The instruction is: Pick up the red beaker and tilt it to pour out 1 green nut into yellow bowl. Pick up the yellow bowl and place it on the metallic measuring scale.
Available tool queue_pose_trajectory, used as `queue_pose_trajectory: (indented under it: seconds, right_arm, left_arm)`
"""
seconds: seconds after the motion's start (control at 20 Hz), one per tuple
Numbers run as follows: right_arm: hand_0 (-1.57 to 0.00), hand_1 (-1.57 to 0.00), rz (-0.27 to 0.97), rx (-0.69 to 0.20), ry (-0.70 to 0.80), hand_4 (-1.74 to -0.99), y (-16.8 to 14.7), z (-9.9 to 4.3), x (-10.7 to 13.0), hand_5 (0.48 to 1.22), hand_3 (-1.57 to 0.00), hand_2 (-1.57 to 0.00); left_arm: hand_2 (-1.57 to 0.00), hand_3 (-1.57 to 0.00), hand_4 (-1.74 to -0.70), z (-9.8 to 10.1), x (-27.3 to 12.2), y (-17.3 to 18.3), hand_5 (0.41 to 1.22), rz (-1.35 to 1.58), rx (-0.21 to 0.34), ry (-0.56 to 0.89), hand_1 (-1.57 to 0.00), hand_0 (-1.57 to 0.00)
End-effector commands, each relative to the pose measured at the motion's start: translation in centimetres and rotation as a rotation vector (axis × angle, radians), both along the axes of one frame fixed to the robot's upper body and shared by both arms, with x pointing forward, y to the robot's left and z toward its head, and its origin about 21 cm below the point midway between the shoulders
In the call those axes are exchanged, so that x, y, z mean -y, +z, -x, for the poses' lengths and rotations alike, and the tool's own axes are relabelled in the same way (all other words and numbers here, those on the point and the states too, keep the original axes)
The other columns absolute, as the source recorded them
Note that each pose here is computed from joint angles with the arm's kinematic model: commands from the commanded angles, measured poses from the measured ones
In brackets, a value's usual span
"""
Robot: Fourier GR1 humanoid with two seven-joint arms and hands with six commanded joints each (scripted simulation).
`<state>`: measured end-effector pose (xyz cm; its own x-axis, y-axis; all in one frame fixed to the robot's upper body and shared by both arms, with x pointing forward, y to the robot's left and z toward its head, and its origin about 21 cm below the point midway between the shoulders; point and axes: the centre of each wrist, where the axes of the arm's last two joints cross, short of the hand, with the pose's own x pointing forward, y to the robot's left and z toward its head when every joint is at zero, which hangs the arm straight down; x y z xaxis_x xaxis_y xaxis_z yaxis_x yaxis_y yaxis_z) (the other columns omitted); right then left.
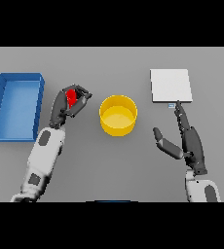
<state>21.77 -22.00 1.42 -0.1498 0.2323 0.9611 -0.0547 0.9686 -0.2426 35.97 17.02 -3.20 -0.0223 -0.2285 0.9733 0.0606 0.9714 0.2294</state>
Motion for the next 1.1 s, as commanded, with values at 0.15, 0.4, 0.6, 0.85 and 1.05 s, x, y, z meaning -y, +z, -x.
queue_pose_trajectory:
  seconds: [0.15, 0.4, 0.6, 0.85, 1.05]
  right_arm:
    - [0.0, 0.0, -0.018, 0.003, 0.001, -1.25, 0.0, 0.0, -0.1, 0.647, 0.0, 0.0]
    - [0.0, 0.0, -0.014, 0.008, 0.0, -1.248, 0.0, 0.1, -0.2, 0.645, 0.0, 0.0]
    - [0.0, 0.0, -0.006, 0.009, 0.005, -1.233, -0.1, 0.2, -0.2, 0.644, 0.0, 0.0]
    - [0.0, 0.0, 0.036, 0.014, 0.0, -1.219, -0.3, -0.6, -0.5, 0.656, 0.0, 0.0]
    - [0.0, 0.0, 0.049, 0.054, 0.002, -1.219, -0.1, 0.1, 0.3, 0.661, 0.0, 0.0]
  left_arm:
    - [-1.33, -1.24, -1.6, -0.3, 0.4, 0.1, 1.148, -0.022, 0.003, -0.024, -1.31, -1.3]
    - [-1.49, -1.46, -1.64, -0.5, -0.3, 0.8, 1.157, 0.093, 0.024, -0.027, -1.49, -1.48]
    - [-1.54, -1.53, -1.7, -0.9, -0.2, 3.1, 1.135, 0.14, 0.071, -0.055, -1.54, -1.54]
    - [-1.56, -1.55, -1.72, -1.4, -1.7, 5.5, 1.132, 0.042, 0.097, -0.107, -1.56, -1.56]
    - [-1.56, -1.55, -1.72, -1.5, -2.2, 6.2, 1.139, -0.031, 0.105, -0.138, -1.56, -1.56]
